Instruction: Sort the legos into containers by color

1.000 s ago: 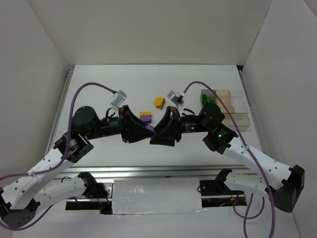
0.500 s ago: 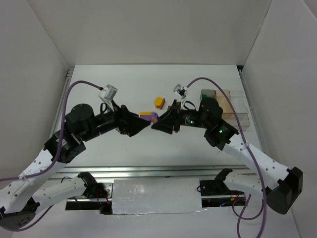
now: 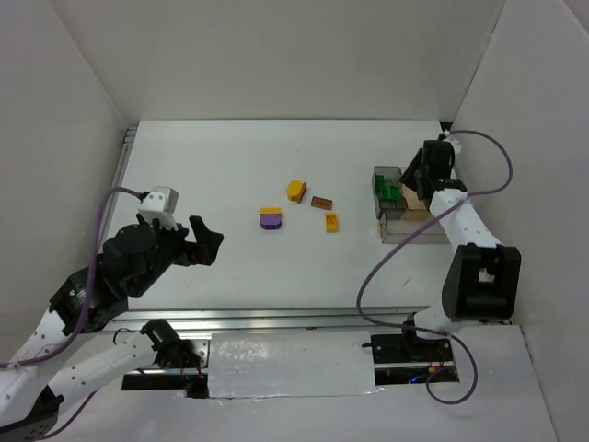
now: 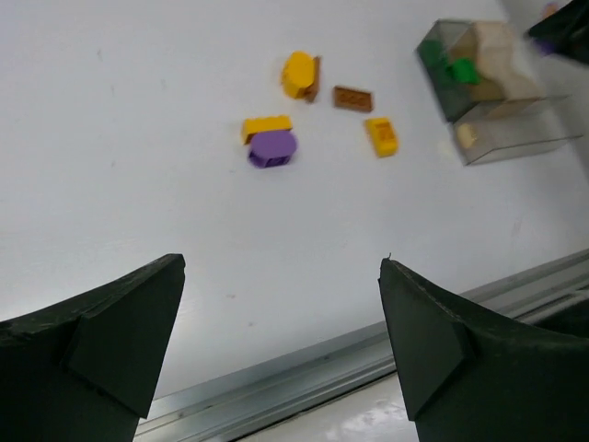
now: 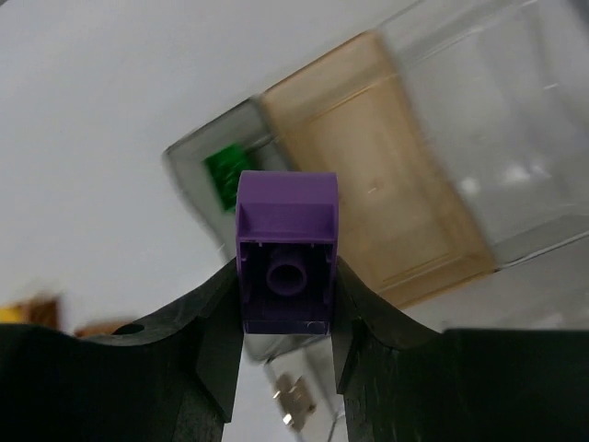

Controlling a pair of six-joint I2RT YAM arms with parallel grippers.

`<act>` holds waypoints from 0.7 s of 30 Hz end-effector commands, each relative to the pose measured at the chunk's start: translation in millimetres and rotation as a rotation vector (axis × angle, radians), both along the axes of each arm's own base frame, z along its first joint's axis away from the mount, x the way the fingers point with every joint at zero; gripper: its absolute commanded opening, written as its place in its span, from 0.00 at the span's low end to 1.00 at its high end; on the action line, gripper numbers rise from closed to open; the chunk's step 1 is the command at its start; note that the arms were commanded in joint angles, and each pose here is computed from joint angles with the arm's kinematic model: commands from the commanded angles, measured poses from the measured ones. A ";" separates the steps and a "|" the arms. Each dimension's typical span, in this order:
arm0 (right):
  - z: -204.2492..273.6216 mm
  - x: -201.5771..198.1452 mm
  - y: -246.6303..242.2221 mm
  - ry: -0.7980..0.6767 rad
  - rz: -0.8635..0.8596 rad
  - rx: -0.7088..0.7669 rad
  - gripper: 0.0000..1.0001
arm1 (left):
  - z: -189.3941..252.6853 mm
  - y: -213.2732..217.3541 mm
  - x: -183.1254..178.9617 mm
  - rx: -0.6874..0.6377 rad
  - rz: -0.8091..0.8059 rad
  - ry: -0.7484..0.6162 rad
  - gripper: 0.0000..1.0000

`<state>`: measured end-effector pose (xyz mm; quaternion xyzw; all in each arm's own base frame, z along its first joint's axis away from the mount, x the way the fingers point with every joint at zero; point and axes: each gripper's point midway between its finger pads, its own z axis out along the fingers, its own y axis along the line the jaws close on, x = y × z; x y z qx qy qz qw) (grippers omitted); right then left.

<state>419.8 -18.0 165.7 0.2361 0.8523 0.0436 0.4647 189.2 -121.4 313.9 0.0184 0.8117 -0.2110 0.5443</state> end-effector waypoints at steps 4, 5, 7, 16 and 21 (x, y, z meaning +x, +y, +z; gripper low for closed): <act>-3.3 24.4 -69.5 0.097 -0.210 -0.111 0.01 | -53.2 18.8 3.5 0.144 0.065 0.054 1.00; 4.8 34.5 -71.8 0.094 -0.202 -0.122 0.01 | -51.1 18.9 4.1 0.144 0.064 0.043 1.00; -16.7 41.4 -75.8 0.182 -0.187 -0.142 0.01 | -56.3 23.0 7.2 0.151 0.095 0.042 1.00; -55.1 40.2 -76.0 0.260 -0.199 -0.107 0.09 | -58.1 12.7 5.1 0.154 0.030 0.044 1.00; -59.4 41.5 -71.6 0.272 -0.184 -0.086 0.39 | -57.5 10.0 3.5 0.147 0.010 0.038 1.00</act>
